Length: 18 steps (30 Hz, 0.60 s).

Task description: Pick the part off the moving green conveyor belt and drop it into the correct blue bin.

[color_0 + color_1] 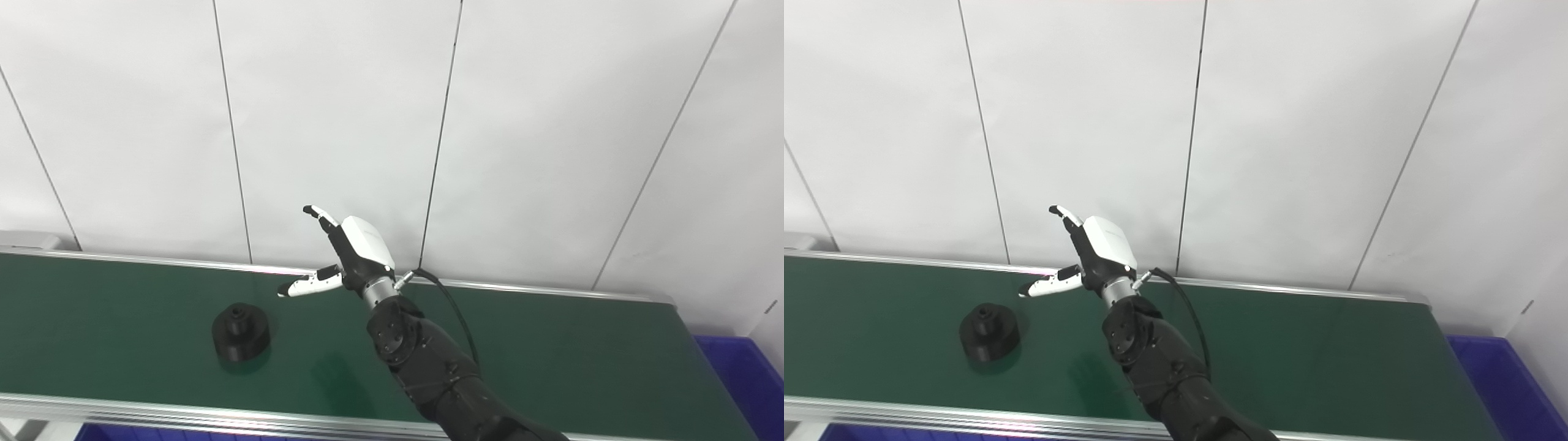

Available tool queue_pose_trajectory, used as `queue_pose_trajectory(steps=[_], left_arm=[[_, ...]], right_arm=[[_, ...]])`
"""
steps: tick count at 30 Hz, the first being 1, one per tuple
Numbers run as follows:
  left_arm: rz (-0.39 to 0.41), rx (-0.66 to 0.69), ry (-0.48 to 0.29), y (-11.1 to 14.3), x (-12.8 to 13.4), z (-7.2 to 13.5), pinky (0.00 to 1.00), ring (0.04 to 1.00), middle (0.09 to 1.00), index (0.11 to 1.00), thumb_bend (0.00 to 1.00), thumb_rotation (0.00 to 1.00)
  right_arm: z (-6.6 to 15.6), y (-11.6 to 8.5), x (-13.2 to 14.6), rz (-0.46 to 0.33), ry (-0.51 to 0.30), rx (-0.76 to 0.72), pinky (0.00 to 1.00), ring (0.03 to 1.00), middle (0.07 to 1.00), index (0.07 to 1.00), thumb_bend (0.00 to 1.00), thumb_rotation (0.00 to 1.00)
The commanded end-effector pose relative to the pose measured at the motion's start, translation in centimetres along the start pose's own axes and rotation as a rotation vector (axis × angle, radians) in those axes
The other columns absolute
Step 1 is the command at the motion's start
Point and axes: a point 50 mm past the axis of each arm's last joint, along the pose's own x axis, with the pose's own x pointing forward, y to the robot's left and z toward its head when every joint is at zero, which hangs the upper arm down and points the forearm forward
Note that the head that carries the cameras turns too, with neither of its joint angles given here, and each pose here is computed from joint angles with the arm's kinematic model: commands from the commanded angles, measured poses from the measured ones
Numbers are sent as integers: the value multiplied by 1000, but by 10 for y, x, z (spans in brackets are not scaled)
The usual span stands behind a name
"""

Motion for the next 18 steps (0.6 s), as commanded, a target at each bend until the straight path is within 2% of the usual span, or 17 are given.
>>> queue_pose_trajectory(steps=[1,11,14,18], left_arm=[[-2,34,-53,6,-3,10,870,929,955,919,487,758],[1,55,-48,11,-16,12,865,923,949,914,492,756],[3,57,-49,11,-21,14,864,921,947,913,492,752],[7,63,-46,10,-25,15,859,921,942,908,485,752]], right_arm=[[32,-12,16,-51,-98,-2,837,909,921,927,1000,365],[18,12,7,-1,-5,-24,838,899,913,919,1000,394],[17,17,6,28,20,-43,852,909,920,925,1000,423],[13,23,3,56,43,-42,881,925,931,933,1000,415]])
